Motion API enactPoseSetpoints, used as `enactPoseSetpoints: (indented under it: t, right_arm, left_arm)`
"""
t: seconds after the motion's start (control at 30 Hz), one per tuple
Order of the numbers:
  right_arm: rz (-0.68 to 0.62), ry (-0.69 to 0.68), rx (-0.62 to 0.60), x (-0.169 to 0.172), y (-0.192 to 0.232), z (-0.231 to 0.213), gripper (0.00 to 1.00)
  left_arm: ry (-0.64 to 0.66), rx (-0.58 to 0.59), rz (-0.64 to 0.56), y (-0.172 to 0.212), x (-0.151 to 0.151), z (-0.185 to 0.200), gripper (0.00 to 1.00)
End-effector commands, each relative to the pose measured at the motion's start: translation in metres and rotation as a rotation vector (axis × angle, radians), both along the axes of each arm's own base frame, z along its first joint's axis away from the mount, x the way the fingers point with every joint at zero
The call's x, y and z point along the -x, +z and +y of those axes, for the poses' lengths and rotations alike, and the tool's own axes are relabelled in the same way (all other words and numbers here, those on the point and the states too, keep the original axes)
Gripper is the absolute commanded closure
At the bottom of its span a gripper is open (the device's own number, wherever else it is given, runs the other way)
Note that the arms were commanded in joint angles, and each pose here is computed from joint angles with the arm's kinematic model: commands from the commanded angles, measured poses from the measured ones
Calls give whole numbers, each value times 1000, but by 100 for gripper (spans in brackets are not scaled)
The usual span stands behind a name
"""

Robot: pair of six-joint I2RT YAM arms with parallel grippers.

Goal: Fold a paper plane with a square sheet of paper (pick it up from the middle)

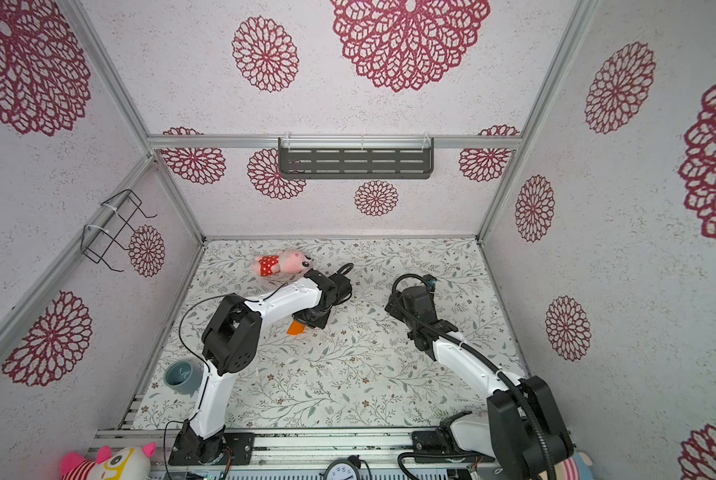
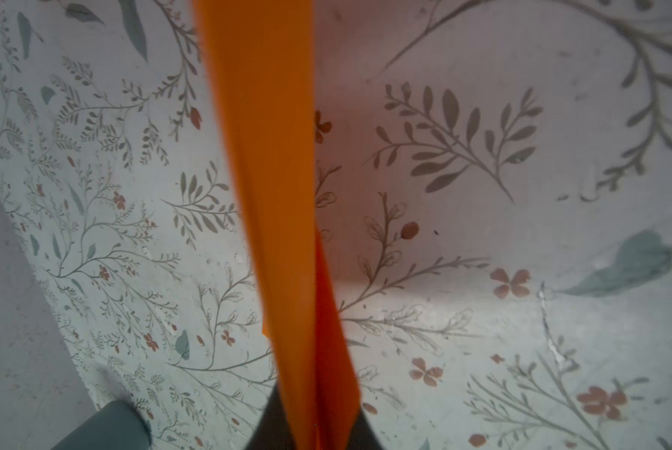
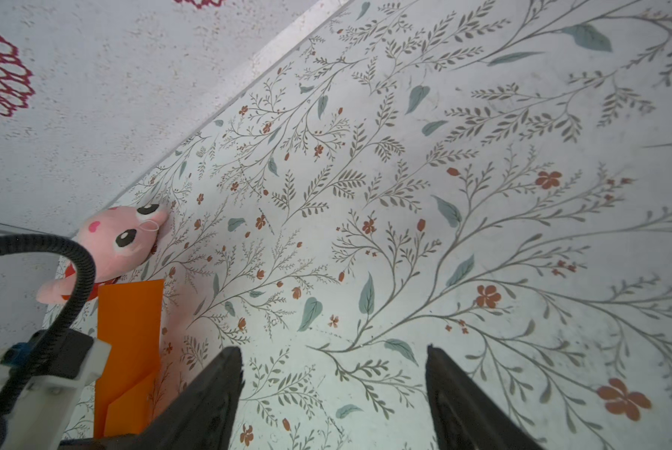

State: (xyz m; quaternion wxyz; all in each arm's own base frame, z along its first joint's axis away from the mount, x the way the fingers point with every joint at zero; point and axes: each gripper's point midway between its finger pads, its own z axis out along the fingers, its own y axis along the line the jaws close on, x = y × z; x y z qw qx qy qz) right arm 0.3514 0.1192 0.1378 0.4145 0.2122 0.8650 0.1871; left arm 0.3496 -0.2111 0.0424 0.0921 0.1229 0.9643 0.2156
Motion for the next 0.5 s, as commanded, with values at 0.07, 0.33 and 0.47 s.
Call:
enactPoseSetpoints:
  t: [0.07, 0.33, 0.47]
  right_arm:
    - [-7, -47, -15, 5, 1, -10, 23]
    - [17, 9, -62, 2, -8, 6, 24]
    - [37, 140, -126, -7, -11, 44, 28]
  left_arm:
    - [-25, 135, 15, 3, -3, -31, 62]
    - [3, 488, 66, 23, 2, -57, 33]
    - [53, 675, -7, 60, -4, -44, 18]
